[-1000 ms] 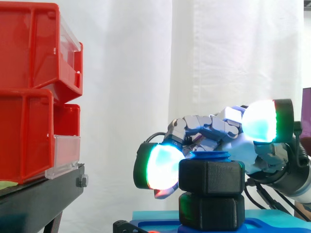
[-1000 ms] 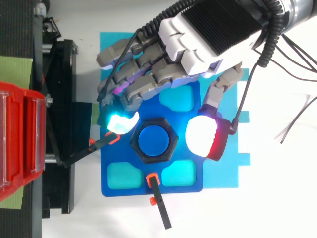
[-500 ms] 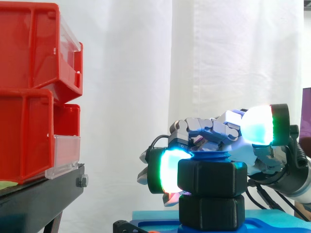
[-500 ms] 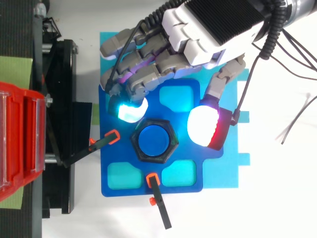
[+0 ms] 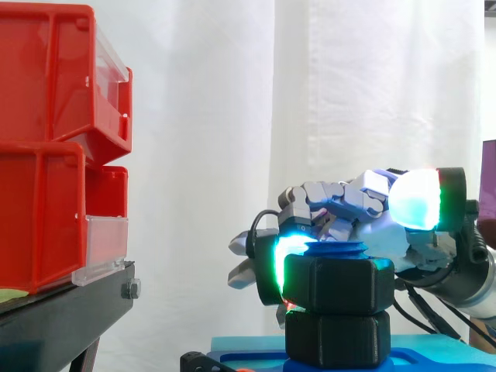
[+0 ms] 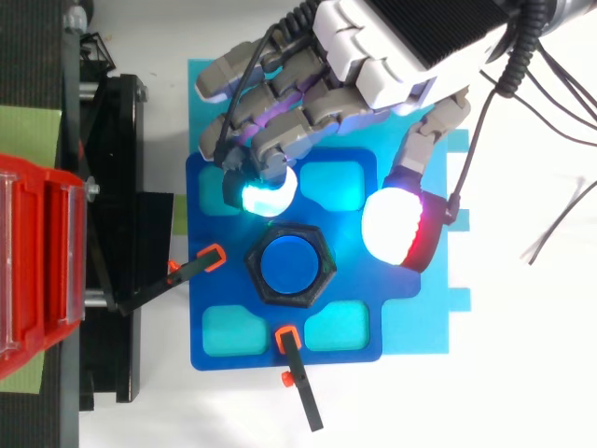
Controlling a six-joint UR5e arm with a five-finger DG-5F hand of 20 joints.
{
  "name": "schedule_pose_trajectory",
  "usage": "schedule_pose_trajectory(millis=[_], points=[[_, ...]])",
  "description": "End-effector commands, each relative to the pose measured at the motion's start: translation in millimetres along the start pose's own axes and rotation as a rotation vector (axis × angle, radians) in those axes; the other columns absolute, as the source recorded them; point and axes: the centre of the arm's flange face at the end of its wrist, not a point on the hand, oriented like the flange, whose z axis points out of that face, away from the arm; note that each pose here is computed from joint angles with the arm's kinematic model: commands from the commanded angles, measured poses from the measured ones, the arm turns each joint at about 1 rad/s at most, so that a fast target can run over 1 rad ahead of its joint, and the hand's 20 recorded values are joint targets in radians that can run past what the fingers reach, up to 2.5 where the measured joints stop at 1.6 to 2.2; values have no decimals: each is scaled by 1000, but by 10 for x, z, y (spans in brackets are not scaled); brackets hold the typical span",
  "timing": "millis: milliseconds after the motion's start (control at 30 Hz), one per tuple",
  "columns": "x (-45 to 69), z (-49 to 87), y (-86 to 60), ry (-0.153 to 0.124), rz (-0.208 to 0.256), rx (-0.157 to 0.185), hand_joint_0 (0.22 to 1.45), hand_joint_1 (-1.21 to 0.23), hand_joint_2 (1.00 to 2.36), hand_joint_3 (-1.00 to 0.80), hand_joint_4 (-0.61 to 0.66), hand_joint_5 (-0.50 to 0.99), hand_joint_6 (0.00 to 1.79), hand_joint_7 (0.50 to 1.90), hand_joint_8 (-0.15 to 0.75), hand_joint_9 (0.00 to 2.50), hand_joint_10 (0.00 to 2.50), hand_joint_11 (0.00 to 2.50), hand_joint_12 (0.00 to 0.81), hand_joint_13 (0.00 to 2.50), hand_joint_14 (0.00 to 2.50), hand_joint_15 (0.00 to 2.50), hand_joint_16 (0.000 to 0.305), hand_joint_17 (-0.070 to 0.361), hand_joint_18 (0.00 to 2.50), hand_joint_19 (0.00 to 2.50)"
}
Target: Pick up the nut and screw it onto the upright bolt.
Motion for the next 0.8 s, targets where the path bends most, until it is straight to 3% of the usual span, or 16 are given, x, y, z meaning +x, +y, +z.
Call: schedule_pose_trajectory(millis=[0,167,300,567,767], points=[[-81,44,-12,-7,-10,-10,514,-130,1000,-500,155,-4,504,1351,242,966,0,0,215,658,0,0,20,45,362,0],[-236,141,-12,-7,-32,-49,506,-120,1000,-500,230,-49,504,1116,237,912,0,0,230,631,0,0,22,50,339,0],[-295,204,3,-7,-30,-67,498,-113,1000,-500,243,-71,504,921,234,873,0,0,242,613,0,0,24,54,321,0],[-197,259,60,-6,-24,-70,490,-103,1000,-500,212,-95,503,761,216,801,0,0,249,565,0,0,27,60,289,0],[-6,286,122,-17,-15,-34,484,-86,1000,-500,201,-101,502,726,205,743,0,0,265,449,0,0,29,66,188,0]])
